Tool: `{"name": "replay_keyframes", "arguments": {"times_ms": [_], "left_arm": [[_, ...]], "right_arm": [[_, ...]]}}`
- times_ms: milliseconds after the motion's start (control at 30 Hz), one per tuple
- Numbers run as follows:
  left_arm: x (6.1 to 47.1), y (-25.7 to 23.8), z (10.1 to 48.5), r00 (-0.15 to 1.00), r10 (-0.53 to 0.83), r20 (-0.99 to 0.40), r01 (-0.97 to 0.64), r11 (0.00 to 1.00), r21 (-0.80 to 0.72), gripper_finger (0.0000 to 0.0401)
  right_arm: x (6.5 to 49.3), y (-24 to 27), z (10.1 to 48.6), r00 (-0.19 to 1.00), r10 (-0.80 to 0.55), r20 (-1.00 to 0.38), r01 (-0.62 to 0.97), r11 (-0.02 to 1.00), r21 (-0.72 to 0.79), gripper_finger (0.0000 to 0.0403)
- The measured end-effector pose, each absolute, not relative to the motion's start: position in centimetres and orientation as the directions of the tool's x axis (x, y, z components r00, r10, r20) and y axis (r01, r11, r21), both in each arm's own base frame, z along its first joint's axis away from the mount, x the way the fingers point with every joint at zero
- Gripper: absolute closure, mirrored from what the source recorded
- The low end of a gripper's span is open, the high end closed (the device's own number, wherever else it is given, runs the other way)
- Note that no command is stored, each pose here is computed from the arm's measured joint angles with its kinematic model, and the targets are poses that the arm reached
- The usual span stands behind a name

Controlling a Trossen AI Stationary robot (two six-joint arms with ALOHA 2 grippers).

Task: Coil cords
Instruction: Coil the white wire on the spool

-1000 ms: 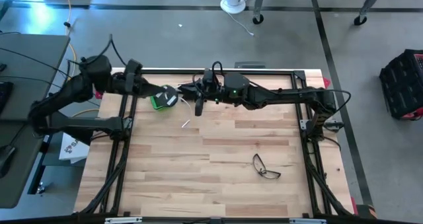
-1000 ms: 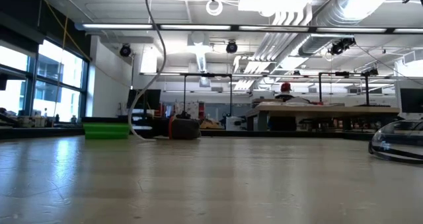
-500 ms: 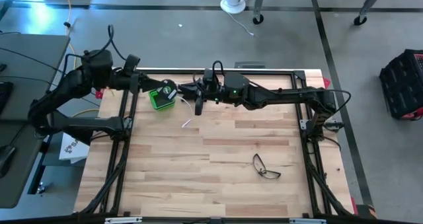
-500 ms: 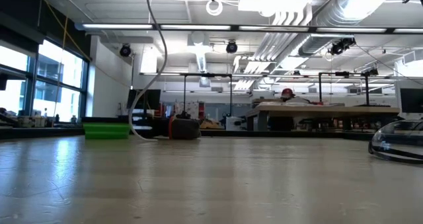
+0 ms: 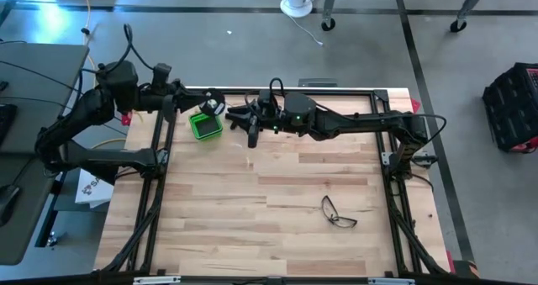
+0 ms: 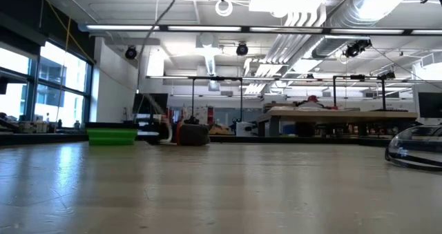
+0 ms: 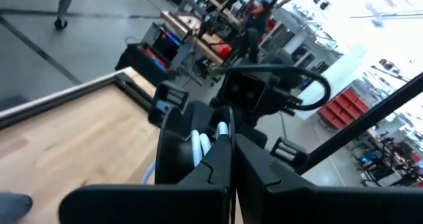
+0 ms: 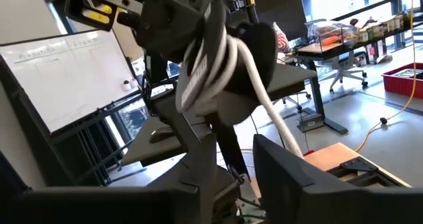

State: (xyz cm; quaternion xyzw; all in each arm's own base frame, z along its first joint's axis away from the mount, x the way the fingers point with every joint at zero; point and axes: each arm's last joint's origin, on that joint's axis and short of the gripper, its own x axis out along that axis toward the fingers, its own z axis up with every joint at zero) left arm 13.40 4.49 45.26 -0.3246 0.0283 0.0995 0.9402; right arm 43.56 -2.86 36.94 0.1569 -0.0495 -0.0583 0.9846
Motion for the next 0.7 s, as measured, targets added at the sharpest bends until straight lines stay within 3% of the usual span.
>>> {"name": "replay_keyframes", "arguments": {"times_ms": [267, 500, 700], "left_arm": [[13.4, 4.5, 45.3, 0.980, 0.165, -0.112, -0.200, 0.830, -0.521, 0.0401], [13.2, 4.4, 45.4, 0.978, 0.178, -0.108, -0.208, 0.875, -0.438, 0.0401], [12.2, 4.2, 46.2, 0.968, 0.240, -0.075, -0.250, 0.884, -0.395, 0.0401]], "right_arm": [[43.6, -2.9, 37.0, 0.989, -0.126, 0.081, 0.095, 0.945, 0.314, 0.0305], [43.5, -2.1, 37.1, 0.996, -0.040, 0.085, 0.007, 0.937, 0.350, 0.0303], [42.2, -0.6, 38.8, 0.995, -0.002, 0.095, -0.022, 0.969, 0.245, 0.0274]]}}
